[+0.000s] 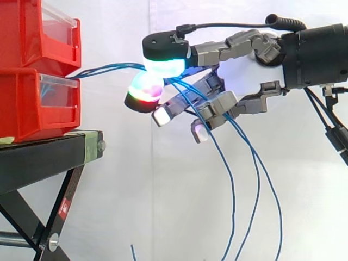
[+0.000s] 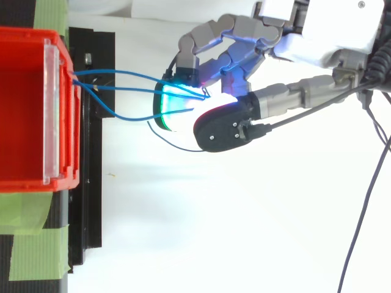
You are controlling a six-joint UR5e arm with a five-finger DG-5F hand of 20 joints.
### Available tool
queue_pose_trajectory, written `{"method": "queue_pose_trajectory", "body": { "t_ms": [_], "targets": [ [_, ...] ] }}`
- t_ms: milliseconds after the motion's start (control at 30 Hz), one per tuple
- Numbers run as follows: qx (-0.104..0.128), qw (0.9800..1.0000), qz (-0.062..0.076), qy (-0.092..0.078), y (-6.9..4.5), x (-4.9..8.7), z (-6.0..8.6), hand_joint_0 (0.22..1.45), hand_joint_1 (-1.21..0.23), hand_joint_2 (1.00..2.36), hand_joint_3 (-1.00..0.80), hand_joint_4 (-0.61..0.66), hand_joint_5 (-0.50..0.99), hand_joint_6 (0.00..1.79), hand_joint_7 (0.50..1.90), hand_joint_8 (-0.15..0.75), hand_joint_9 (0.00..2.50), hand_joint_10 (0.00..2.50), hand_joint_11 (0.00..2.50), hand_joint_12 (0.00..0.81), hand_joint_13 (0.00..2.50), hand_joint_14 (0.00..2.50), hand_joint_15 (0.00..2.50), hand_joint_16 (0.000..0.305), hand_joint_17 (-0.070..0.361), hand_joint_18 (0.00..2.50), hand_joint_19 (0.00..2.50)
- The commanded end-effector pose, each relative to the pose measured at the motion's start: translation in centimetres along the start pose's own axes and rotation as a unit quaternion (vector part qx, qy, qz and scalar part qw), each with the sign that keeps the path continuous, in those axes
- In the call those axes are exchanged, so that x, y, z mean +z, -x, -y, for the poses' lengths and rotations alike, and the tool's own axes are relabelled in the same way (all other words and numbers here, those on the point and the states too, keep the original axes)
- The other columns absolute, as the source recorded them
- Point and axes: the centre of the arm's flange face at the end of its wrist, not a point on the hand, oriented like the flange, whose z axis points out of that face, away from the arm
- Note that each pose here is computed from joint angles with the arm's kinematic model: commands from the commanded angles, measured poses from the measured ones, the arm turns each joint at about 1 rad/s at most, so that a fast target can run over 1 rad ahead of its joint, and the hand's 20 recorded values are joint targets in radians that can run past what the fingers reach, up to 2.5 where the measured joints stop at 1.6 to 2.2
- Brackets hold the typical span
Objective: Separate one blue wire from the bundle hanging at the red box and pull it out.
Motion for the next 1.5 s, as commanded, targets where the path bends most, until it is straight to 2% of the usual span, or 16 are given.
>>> {"method": "queue_pose_trajectory", "body": {
  "t_ms": [0, 200, 367, 700, 733, 767, 867, 1100, 1467],
  "targets": [
    [-0.009, 1.0000, 0.003, 0.003, 0.0, 0.1, -0.1, 0.61, -0.67, 1.02, -0.32, 0.23, -0.20, 0.79, 1.00, 0.294, 0.79, 0.02, 1.04, 0.323, 1.01, 0.87, 1.58, 0.052, 0.116, 0.76, 1.11],
    [-0.009, 0.9999, 0.003, 0.003, 0.0, 0.1, 0.0, 0.61, -0.66, 1.02, -0.31, 0.22, -0.20, 0.80, 0.99, 0.297, 0.79, 0.02, 1.03, 0.326, 1.01, 0.87, 1.57, 0.052, 0.116, 0.76, 1.10],
    [-0.028, 0.9996, 0.006, 0.004, 0.3, 0.1, -0.1, 0.62, -0.65, 1.02, -0.31, 0.22, -0.20, 0.80, 1.00, 0.295, 0.79, 0.02, 1.04, 0.320, 1.01, 0.86, 1.57, 0.052, 0.116, 0.76, 1.10],
    [-0.044, 0.9989, 0.011, 0.012, 0.5, 0.2, -0.3, 0.62, -0.65, 1.02, -0.31, 0.22, -0.20, 0.81, 0.99, 0.297, 0.79, 0.02, 1.04, 0.321, 1.01, 0.84, 1.57, 0.051, 0.116, 0.76, 1.10],
    [-0.047, 0.9987, 0.014, 0.014, 0.7, 0.1, -0.6, 0.62, -0.65, 1.02, -0.31, 0.22, -0.20, 0.81, 0.99, 0.296, 0.79, 0.02, 1.04, 0.321, 1.01, 0.83, 1.60, 0.052, 0.116, 0.76, 1.10],
    [-0.060, 0.9976, 0.027, 0.020, 1.3, -0.3, -1.6, 0.62, -0.65, 1.02, -0.30, 0.22, -0.20, 0.81, 0.99, 0.294, 0.79, 0.02, 1.05, 0.323, 1.02, 0.84, 1.57, 0.051, 0.115, 0.76, 1.10],
    [-0.074, 0.9965, 0.034, 0.018, 1.6, -0.4, -1.6, 0.62, -0.65, 1.02, -0.31, 0.23, -0.20, 0.81, 0.99, 0.295, 0.79, 0.02, 1.03, 0.321, 1.01, 0.83, 1.58, 0.051, 0.115, 0.77, 1.10],
    [-0.091, 0.9952, 0.034, 0.016, 1.5, -0.4, -1.5, 0.62, -0.65, 1.02, -0.31, 0.23, -0.20, 0.80, 0.99, 0.297, 0.79, 0.02, 1.04, 0.326, 1.02, 0.84, 1.57, 0.051, 0.116, 0.76, 1.10],
    [-0.091, 0.9951, 0.034, 0.017, 1.6, -0.4, -1.6, 0.59, -0.62, 1.01, -0.38, 0.23, -0.20, 0.80, 0.99, 0.301, 0.78, 0.02, 1.03, 0.323, 1.01, 0.84, 1.57, 0.052, 0.117, 0.75, 1.10]
  ]
}}
